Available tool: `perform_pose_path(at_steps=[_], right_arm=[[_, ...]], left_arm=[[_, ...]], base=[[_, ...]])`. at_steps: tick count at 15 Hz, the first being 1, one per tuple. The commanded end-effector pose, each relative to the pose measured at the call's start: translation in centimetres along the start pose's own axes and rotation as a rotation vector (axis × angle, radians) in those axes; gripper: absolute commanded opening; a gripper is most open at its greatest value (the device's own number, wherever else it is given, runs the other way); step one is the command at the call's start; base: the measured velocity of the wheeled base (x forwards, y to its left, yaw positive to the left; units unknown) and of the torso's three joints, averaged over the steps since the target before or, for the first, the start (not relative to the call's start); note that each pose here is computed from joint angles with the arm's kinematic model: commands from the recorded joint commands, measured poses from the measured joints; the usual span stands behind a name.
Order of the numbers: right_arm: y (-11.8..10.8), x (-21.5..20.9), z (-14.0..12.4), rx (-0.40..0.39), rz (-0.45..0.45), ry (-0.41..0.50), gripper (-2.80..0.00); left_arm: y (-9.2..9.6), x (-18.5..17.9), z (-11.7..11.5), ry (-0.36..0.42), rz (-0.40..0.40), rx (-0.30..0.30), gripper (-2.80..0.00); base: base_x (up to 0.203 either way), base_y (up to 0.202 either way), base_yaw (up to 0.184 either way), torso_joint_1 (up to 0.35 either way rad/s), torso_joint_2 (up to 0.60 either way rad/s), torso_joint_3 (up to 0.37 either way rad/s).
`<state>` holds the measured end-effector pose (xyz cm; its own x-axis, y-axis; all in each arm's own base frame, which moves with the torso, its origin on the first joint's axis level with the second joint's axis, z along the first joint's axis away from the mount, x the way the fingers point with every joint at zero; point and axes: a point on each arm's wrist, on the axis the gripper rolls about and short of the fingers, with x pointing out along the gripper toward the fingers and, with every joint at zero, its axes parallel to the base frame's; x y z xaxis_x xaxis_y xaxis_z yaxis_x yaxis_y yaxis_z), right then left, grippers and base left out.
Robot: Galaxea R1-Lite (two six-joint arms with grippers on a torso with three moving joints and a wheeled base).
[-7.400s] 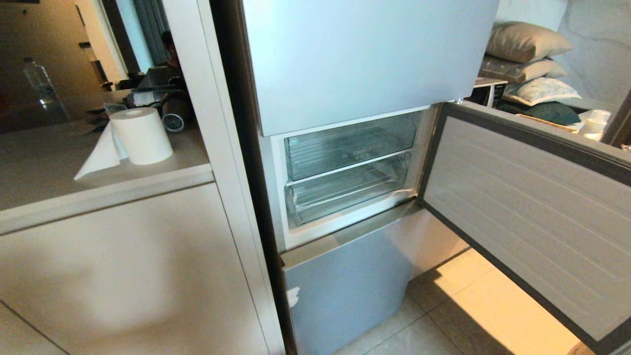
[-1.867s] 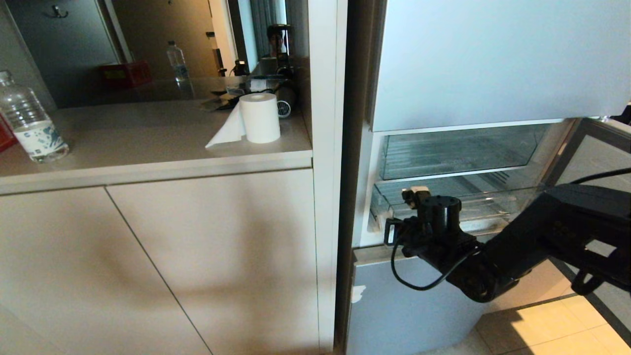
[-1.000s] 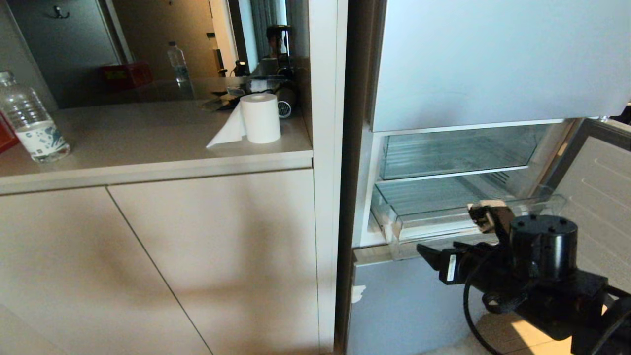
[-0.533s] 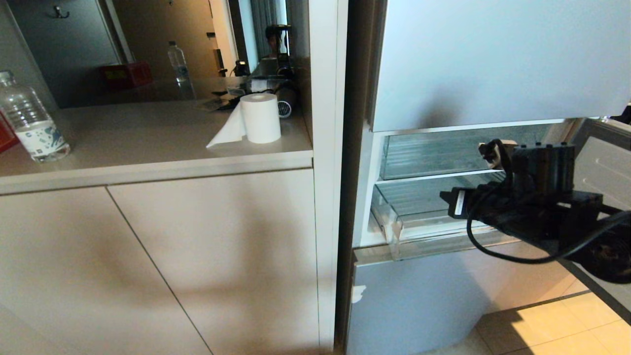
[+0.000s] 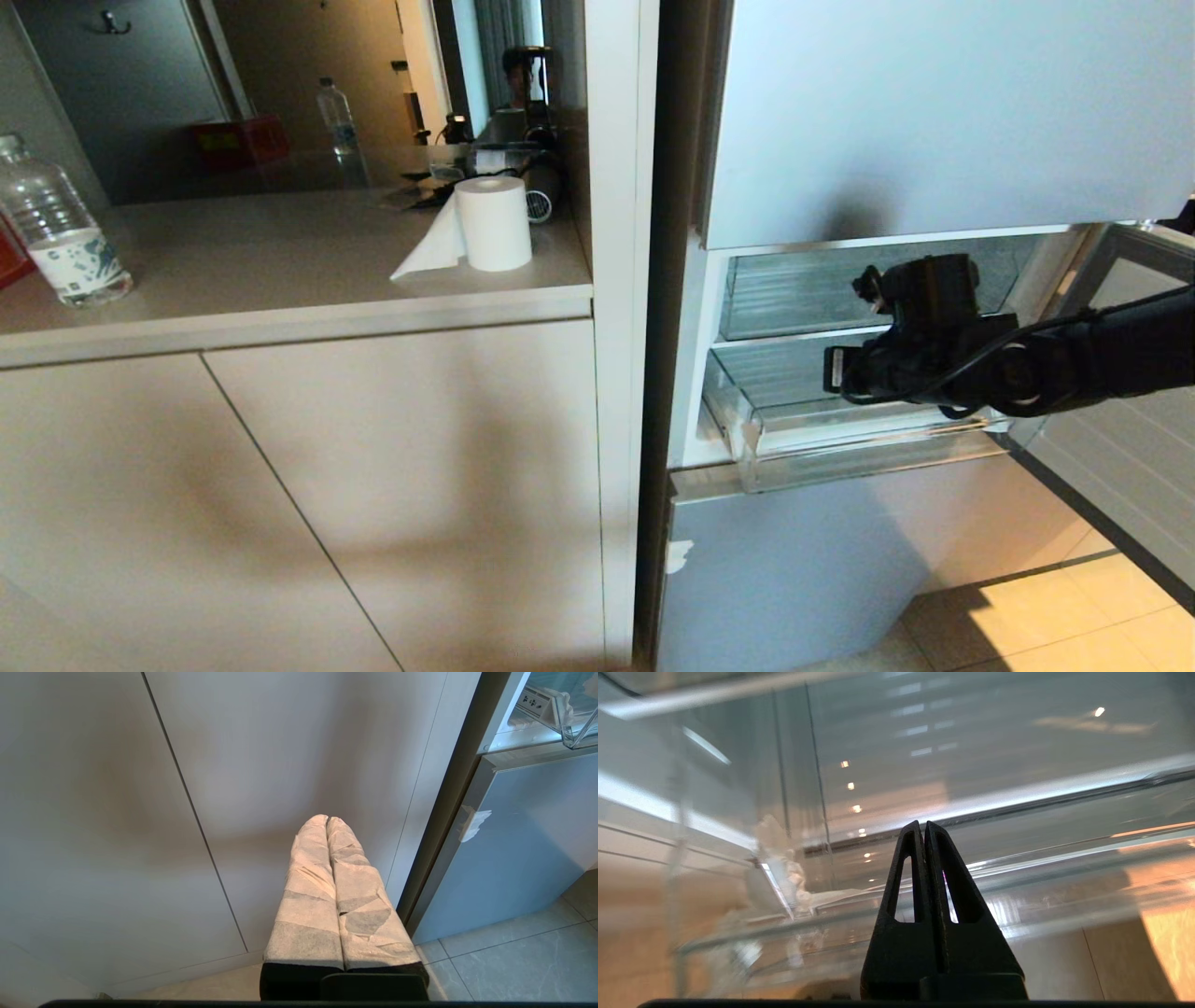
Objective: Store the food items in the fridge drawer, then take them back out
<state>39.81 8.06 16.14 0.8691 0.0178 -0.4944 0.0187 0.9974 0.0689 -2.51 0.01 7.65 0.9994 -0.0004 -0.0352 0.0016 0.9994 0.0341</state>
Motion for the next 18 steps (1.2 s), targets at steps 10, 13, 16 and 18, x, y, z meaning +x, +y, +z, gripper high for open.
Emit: perform_pose_path(at_steps=[10, 13, 16, 18], right_arm=[[-1.2, -1.7, 0.3, 0.009, 0.025, 0.347, -2.80], [-2.7, -4.4, 0.5, 0.066, 0.069, 0.443, -2.80], [-3.6, -5.5, -0.3, 0.075, 0.051, 0.489, -2.80], [-4.1, -6.6, -1.0, 0.080, 0.049, 0.509, -2.80]], left_arm=[[0.0, 0.0, 0.0, 0.002, 0.000, 0.000, -2.80], [0.0, 0.0, 0.0, 0.002, 0.000, 0.001, -2.80], [0.0, 0.0, 0.0, 0.002, 0.000, 0.000, -2.80], [0.0, 0.0, 0.0, 0.002, 0.000, 0.001, -2.80]], base=[[0.000, 0.000, 0.000, 0.000, 0.00, 0.000], [0.000, 0.000, 0.000, 0.000, 0.00, 0.000], [0.000, 0.000, 0.000, 0.000, 0.00, 0.000], [0.000, 0.000, 0.000, 0.000, 0.00, 0.000]])
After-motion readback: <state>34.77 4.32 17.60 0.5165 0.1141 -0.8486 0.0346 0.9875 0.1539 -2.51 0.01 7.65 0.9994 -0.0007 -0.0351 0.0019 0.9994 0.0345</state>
